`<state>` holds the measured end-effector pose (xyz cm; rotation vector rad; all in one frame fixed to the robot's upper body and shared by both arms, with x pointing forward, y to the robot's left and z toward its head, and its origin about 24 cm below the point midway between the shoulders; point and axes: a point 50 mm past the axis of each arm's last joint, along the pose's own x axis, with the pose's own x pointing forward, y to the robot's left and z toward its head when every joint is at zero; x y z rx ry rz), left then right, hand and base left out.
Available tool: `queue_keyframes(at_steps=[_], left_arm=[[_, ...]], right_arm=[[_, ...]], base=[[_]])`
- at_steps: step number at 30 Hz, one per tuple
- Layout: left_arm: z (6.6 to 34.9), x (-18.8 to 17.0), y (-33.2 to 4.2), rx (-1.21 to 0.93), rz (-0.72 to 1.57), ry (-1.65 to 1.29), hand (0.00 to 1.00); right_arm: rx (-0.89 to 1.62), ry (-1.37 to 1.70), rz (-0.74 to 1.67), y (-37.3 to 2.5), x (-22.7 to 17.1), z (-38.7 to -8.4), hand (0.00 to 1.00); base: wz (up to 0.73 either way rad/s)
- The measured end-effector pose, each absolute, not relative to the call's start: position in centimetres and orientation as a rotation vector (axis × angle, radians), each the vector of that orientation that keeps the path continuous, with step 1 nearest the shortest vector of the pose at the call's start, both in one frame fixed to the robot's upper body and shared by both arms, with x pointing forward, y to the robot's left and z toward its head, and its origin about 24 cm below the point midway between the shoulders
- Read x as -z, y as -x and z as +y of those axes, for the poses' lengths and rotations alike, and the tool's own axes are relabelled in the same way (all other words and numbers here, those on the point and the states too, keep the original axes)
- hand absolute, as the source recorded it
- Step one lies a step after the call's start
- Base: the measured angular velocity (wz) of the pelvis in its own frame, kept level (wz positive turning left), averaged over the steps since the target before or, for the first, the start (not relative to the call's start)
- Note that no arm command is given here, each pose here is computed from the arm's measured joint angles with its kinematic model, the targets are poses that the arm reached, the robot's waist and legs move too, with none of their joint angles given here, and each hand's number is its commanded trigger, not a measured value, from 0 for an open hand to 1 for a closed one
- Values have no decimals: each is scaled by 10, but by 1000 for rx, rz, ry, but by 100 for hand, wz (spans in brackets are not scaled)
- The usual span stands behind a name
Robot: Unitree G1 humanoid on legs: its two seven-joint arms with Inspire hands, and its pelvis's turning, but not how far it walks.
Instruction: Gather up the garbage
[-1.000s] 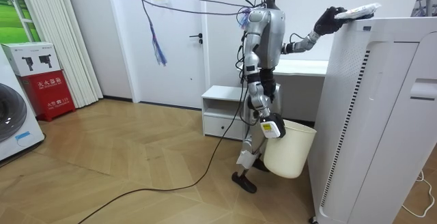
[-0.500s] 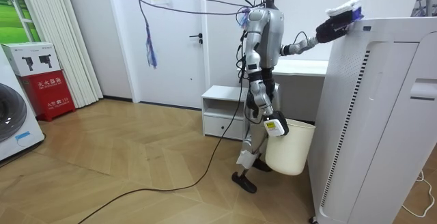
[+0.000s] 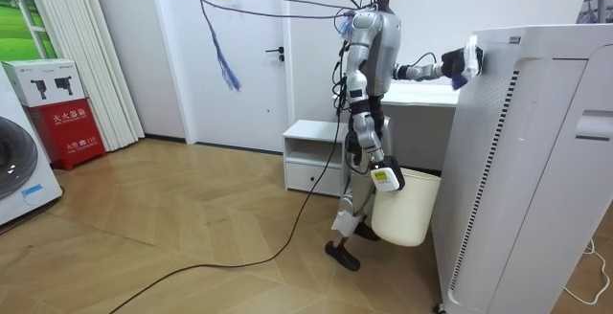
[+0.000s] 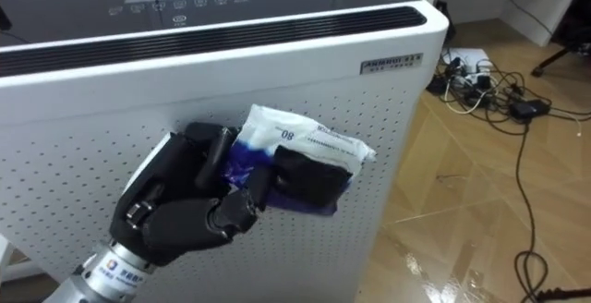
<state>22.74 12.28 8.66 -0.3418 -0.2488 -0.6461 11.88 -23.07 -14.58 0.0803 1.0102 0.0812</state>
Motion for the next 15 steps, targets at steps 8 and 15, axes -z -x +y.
queue_keyframes(at_steps=[8, 15], left_arm=[[126, -48, -227, 590, -98, 294, 100], [135, -3, -225, 486, 93, 135, 100]], right_arm=[[-108, -72, 1009, -122, 145, -228, 100], [-113, -47, 987, -142, 141, -226, 100]], base=[[2], [3]])
